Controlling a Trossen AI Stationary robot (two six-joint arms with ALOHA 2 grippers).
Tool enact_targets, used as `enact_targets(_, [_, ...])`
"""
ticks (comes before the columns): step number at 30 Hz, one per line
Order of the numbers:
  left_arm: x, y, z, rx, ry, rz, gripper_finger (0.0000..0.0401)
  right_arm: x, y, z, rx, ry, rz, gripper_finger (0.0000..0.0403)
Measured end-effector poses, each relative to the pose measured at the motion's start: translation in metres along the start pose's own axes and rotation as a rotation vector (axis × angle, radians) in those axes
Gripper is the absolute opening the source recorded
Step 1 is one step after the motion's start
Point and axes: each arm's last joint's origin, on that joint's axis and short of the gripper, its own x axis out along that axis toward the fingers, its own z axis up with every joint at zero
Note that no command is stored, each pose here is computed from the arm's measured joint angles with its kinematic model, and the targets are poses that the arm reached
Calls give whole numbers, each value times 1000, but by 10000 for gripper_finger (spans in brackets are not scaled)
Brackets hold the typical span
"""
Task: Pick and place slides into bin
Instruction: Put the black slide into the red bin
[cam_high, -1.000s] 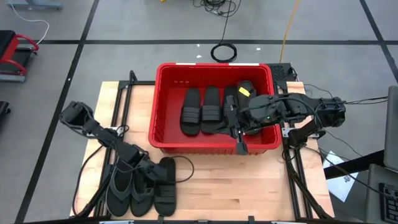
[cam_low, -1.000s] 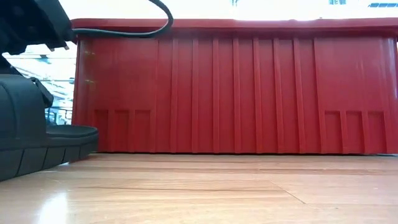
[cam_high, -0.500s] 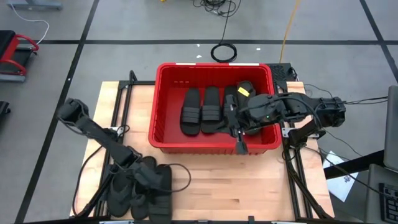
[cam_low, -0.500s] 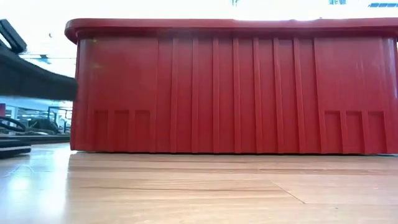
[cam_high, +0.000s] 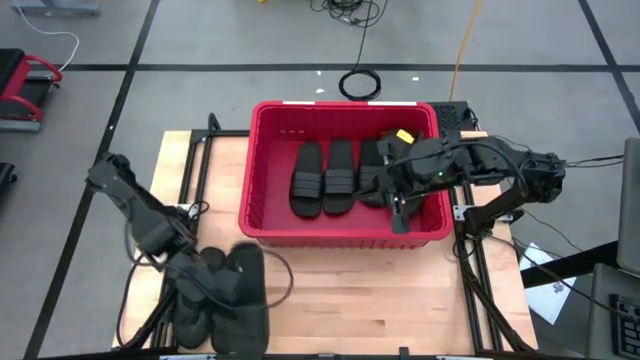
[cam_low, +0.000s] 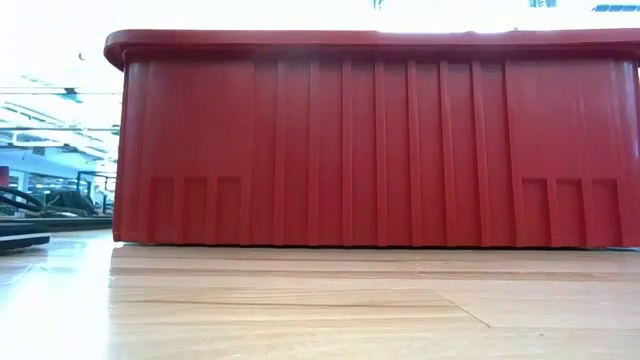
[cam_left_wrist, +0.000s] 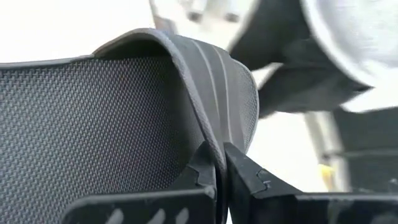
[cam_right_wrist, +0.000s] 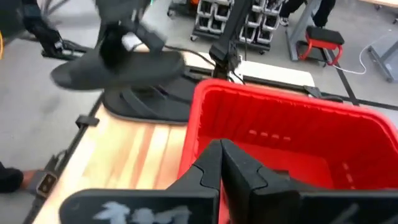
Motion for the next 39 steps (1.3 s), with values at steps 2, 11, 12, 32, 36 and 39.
enact_targets(2, [-22, -5, 6, 25, -30, 109, 3, -6, -3, -4, -14, 35, -5, 0])
enact_targets(11, [-91, -5, 25, 155, -244, 455, 2, -23, -17, -22, -62, 38, 37, 0])
enact_targets(12, [-97, -3, 26, 175, -268, 471, 2, -24, -21, -25, -52, 38, 21, 0])
enact_targets(32, [-189, 116, 65, 664, -408, 269, 1, -32, -103, -130, 294, -100, -439, 0])
enact_targets(36, [-191, 155, 75, 639, -408, 215, 1, -35, -109, -135, 331, -83, -567, 0])
enact_targets(39, [-187, 189, 84, 606, -393, 224, 0, -38, -114, -138, 311, -63, -605, 0])
